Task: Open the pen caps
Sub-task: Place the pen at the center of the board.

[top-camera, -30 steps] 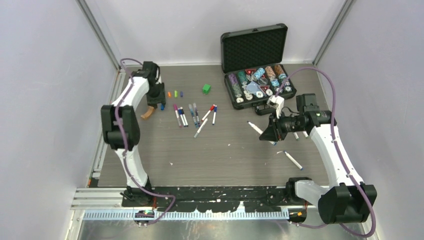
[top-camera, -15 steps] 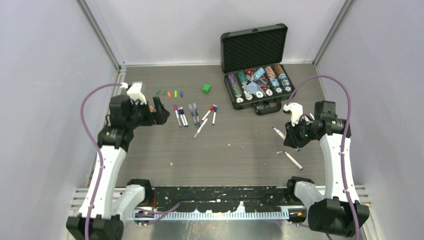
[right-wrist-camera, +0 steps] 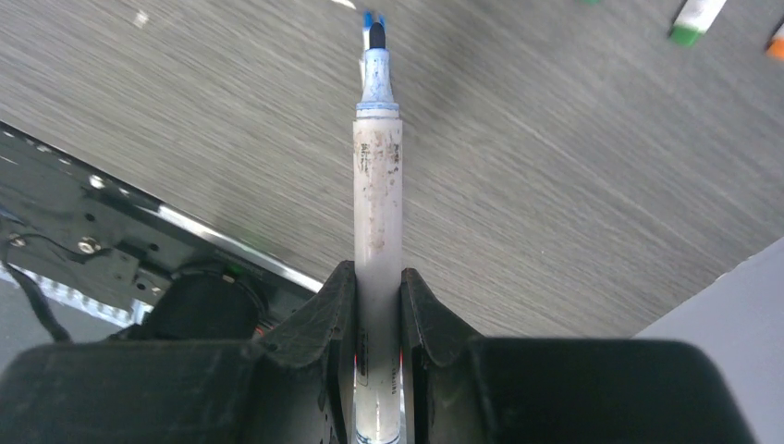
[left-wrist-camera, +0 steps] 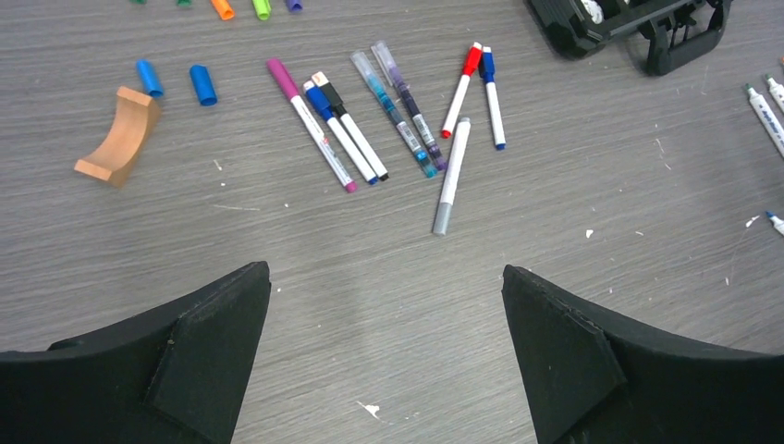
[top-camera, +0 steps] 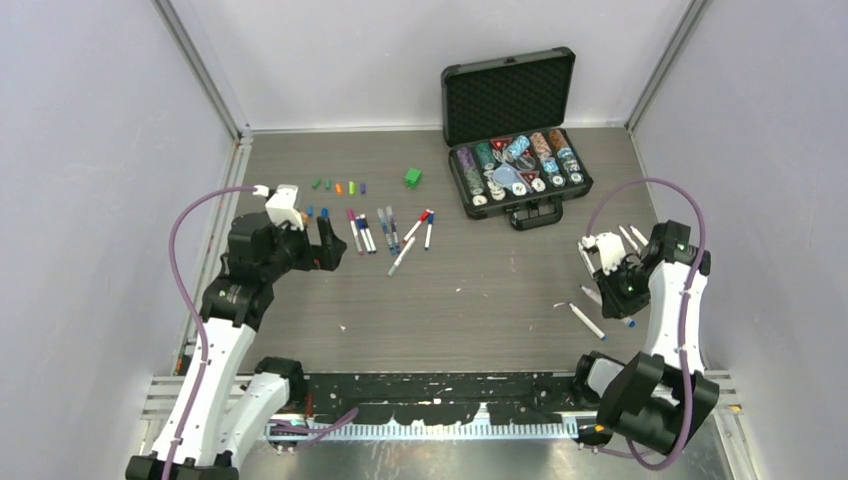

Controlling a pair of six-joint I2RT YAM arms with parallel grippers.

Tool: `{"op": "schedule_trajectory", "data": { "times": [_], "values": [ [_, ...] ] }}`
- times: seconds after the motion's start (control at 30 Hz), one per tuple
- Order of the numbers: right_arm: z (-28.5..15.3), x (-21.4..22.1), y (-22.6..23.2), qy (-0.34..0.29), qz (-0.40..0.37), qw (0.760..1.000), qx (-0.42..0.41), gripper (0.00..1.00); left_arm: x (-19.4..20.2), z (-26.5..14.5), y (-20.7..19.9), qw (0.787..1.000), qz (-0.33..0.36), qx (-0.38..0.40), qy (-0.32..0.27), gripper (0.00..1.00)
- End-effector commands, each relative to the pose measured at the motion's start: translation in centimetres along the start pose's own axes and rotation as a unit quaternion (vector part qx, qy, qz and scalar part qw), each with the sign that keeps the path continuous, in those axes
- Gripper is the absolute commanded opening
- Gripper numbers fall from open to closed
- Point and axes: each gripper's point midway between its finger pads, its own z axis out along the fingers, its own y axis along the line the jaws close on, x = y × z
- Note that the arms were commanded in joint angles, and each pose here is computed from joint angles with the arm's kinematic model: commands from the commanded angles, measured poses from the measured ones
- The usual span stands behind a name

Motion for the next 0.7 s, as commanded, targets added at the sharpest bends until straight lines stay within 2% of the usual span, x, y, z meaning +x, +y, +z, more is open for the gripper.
{"op": "schedule_trajectory", "data": {
  "times": [0.0, 0.2, 0.5, 0.67],
  "values": [
    [1.2, 2.2, -2.8, 0.041, -0.015, 0.999, 0.015, 0.00, -1.6, -0.7, 0.0, 0.999, 0.029, -0.011, -0.030, 1.00],
    [2.7, 3.9, -4.2, 0.056, 0.013, 0.998, -0.001, 0.01, -1.4, -0.8, -0.4, 0.999, 0.036, -0.004, -0.027, 1.00],
    [3.2, 3.7, -5.5, 0.041, 0.019, 0.998, 0.032, 0.01, -1.2, -0.5, 0.3, 0.999, 0.041, -0.022, -0.020, 1.00],
    [1.9, 2.8, -6.4, 0.027, 0.029, 0.997, 0.064, 0.01, -1.1, 0.0, 0.4, 0.999, 0.038, -0.023, -0.021, 1.00]
  ]
}}
